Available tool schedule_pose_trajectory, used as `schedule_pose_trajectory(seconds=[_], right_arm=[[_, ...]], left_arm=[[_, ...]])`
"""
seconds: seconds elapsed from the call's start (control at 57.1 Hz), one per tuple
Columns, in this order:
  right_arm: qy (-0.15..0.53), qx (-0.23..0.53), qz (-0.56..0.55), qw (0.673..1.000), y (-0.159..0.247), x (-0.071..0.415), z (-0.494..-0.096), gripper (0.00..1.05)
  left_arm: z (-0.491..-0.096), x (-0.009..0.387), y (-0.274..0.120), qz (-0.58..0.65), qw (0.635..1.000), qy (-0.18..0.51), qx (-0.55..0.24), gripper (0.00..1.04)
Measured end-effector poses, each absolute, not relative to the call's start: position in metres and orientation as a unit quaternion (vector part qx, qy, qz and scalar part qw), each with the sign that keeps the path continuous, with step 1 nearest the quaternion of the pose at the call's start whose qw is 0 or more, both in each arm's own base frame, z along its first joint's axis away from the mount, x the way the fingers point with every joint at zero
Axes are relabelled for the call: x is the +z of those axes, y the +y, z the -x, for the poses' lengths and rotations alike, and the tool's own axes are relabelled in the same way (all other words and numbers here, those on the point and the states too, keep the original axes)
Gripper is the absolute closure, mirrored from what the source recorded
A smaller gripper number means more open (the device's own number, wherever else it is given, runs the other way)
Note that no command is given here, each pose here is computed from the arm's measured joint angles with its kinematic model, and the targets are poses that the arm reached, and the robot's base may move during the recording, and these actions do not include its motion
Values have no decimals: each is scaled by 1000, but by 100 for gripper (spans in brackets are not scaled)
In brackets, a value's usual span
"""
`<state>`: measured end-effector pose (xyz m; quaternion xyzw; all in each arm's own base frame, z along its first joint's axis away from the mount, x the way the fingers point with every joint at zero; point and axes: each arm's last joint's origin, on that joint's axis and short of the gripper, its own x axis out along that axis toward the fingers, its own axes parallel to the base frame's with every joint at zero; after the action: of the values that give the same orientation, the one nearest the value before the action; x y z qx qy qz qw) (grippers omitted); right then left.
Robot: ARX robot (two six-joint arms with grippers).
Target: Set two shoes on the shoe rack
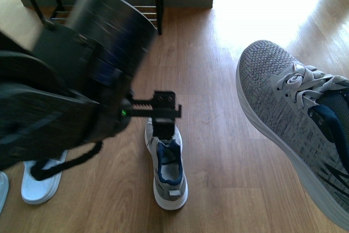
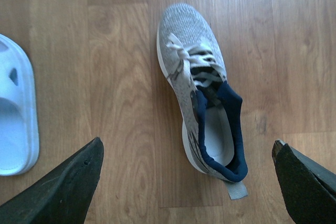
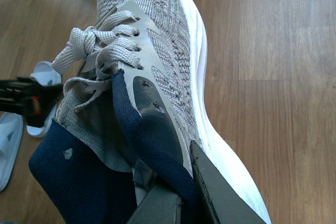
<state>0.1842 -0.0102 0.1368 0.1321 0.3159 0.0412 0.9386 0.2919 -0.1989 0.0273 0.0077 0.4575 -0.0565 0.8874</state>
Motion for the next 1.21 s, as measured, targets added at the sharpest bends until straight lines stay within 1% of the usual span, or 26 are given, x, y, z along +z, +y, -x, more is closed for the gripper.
schedule_pose_trajectory(seconds=[0.158,0.402,0.595,0.857,1.032,1.085,1.155,1.208], right_arm=[[316,41,-132,939,-10,137,-184,104],[316,41,-132,939,-10,137,-184,104],[316,41,-132,939,-10,137,-184,104],[316,41,-132,939,-10,137,-184,104],[316,41,-132,939,-10,137,-184,104],[316,41,-132,939,-10,137,-184,104],[316,41,-132,939,-10,137,-184,104],[316,41,-132,939,-10,137,-184,104]], left_arm=[[-299,-11,-215,-31,869,490,-58,9],[-306,-61,-220,-46,847,527,-61,9],[-317,-85,-227,-55,835,543,-74,9],[-326,-115,-235,-76,820,563,-66,9],[-329,-120,-238,-88,819,564,-56,9],[-330,-122,-238,-92,819,564,-53,15],[-329,-127,-238,-97,817,566,-50,27],[-328,-130,-238,-98,816,568,-47,34]])
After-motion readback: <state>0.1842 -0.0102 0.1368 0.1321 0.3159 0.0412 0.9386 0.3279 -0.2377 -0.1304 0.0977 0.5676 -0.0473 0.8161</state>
